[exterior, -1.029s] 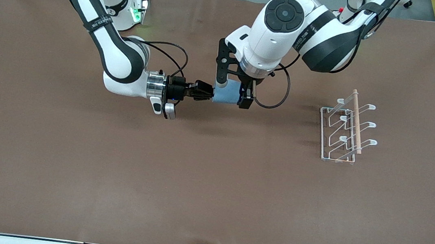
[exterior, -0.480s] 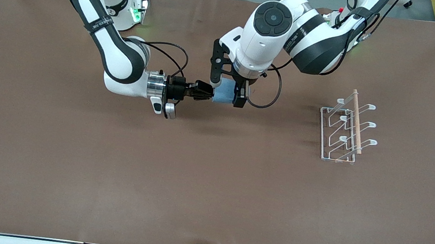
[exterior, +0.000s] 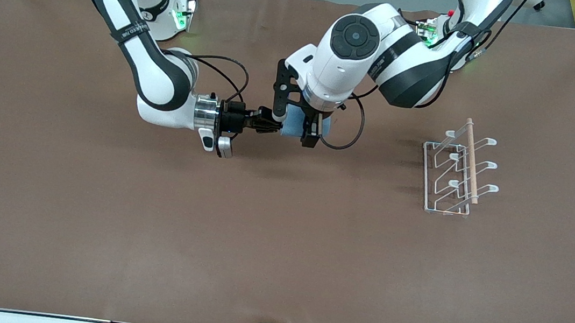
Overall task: Hang cup on cup holder
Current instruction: 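Close the left gripper inside the cup rim, then open the right gripper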
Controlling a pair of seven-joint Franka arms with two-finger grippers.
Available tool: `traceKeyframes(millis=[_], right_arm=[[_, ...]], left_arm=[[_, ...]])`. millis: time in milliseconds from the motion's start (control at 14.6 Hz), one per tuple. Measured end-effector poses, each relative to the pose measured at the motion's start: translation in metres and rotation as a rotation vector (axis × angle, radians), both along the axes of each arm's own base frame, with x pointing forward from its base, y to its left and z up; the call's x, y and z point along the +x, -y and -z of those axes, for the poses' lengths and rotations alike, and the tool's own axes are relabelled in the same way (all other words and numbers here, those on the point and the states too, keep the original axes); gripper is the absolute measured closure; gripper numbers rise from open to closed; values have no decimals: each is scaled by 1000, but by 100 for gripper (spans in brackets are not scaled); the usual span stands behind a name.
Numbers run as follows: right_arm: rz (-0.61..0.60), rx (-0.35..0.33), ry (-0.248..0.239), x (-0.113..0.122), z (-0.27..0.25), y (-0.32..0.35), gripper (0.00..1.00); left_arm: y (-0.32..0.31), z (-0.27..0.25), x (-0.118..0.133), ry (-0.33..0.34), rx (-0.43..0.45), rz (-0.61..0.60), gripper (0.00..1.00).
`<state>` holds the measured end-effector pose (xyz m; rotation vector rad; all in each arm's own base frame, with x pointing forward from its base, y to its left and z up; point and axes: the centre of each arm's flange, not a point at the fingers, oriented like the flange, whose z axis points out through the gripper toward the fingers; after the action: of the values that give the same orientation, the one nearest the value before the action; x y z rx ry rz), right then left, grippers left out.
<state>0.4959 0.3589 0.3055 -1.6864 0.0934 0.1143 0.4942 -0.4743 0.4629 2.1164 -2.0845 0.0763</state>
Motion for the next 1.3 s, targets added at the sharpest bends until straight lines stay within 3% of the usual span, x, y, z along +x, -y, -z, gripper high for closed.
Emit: traceKeyframes(millis=[275, 824, 892, 1304], right_arm=[[-1, -1, -1, -1, 1, 0, 95], [1, -1, 0, 0, 0, 0, 91], [1, -1, 0, 0, 0, -1, 85], [3, 0, -1, 0, 0, 0, 23]], left_arm=[[-1, 0, 2, 7, 1, -1, 22], [-1, 1, 1, 17, 13, 7, 22], [-1, 2, 2, 18, 17, 8, 22], [-4, 3, 4, 21, 22, 5, 22]])
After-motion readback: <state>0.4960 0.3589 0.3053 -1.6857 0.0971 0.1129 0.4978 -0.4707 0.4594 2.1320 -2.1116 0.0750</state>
